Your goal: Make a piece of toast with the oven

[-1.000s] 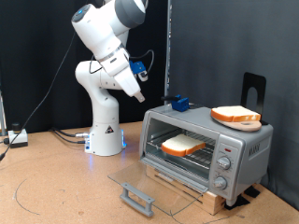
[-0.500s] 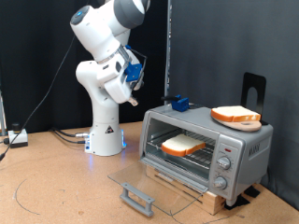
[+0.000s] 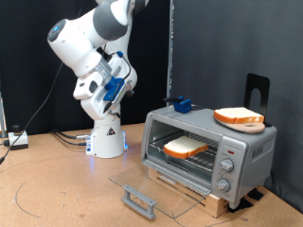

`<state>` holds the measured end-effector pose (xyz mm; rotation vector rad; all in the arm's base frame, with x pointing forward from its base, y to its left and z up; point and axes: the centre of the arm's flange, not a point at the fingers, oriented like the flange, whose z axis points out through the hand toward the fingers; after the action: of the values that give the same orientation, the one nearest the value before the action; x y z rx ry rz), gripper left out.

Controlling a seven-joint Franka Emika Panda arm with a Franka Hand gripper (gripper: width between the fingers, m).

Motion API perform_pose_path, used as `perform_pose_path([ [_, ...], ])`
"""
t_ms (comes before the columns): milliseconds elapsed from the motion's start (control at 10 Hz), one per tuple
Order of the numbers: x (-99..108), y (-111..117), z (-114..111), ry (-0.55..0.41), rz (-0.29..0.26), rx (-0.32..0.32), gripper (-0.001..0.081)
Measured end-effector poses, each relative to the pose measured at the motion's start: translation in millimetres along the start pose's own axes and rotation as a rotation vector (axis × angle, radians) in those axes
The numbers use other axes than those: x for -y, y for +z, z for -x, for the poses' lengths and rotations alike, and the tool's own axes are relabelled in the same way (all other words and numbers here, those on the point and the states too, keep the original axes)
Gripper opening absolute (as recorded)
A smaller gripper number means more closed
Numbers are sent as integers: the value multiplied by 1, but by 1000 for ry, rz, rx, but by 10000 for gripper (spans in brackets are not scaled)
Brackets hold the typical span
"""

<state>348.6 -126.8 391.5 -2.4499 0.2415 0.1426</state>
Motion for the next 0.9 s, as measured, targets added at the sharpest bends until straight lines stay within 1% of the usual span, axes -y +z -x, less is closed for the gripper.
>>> perform_pose_path([
  [200,-26,-5,-8,-15,7,19,807],
  [400,-49,-9,-17,18,-19,32,807],
  [500,-61,-8,-22,40,-19,23,807],
  [600,-71,-5,-27,50,-4,-3,807],
  [700,-73,-4,-29,49,10,-16,807],
  [800,-72,-3,-29,49,3,-6,807],
  [900,-69,-1,-26,46,-16,62,807],
])
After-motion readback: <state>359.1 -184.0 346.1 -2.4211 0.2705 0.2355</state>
